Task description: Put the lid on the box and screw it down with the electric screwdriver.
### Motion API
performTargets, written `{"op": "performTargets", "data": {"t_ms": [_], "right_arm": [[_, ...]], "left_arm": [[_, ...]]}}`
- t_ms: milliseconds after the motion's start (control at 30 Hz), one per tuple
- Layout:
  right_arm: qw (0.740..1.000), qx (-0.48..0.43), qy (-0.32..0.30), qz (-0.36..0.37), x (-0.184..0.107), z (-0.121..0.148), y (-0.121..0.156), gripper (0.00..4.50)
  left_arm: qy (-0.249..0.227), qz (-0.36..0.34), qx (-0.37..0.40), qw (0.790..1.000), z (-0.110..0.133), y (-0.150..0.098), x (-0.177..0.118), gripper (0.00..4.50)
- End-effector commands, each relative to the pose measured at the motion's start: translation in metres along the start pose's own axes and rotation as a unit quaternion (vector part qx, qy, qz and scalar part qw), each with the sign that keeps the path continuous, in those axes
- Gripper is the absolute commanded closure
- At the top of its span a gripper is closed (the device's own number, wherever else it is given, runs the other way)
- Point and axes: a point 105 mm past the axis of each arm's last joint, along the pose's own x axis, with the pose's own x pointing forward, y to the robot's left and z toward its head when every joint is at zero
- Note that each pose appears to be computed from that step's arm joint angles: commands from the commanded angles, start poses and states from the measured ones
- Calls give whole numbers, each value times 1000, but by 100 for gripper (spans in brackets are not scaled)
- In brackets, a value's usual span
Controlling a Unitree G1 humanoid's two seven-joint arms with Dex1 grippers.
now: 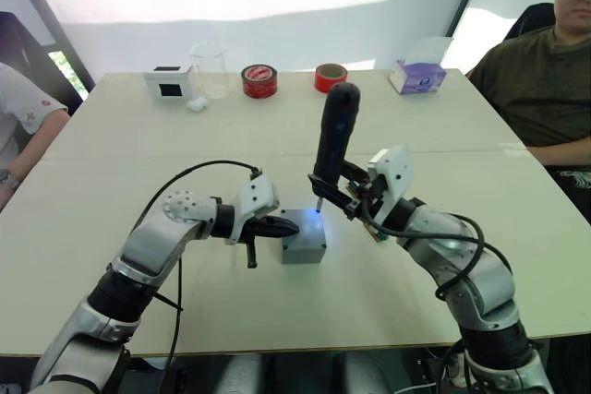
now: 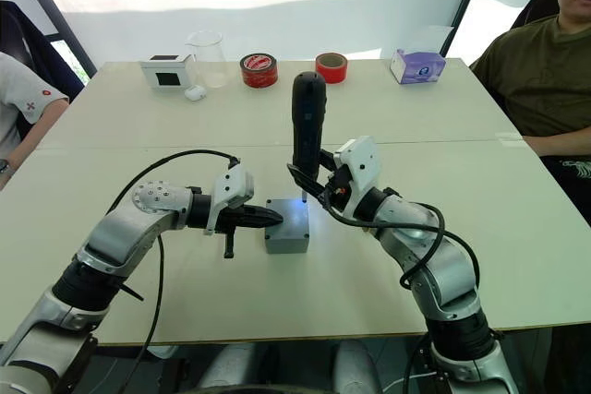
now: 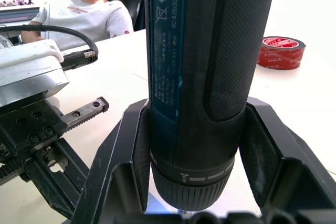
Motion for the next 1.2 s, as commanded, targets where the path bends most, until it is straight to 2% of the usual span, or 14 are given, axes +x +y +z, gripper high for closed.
{"op": "performTargets", "data": {"t_ms": [33, 233, 767, 833, 933, 1000, 1100, 1200], "right_arm": [[982, 68, 174, -3, -10, -84, 5, 272], [975, 64, 212, -11, -12, -97, 4, 272], [974, 92, 206, -5, -11, -96, 10, 272], [981, 88, 171, 0, -6, -80, 9, 272], [994, 54, 90, 21, -1, -30, 0, 272], [996, 45, 70, 25, -3, -13, -5, 272], [999, 40, -3, 35, -9, 51, -16, 272], [996, 43, -54, 51, -15, 100, -19, 272]], "left_arm": [[3, -2, 4, 1000, -1, -3, 2, 450], [3, -1, 3, 1000, -2, -3, 2, 450], [12, -6, -1, 1000, -8, -8, 1, 450], [13, -6, -1, 1000, -9, -8, 1, 450], [25, 6, 5, 1000, -10, 2, 0, 450], [29, 10, 8, 999, -12, 4, -1, 450], [28, 4, 6, 1000, -12, 3, -6, 450], [22, 0, 4, 1000, -10, 1, -8, 450]]}}
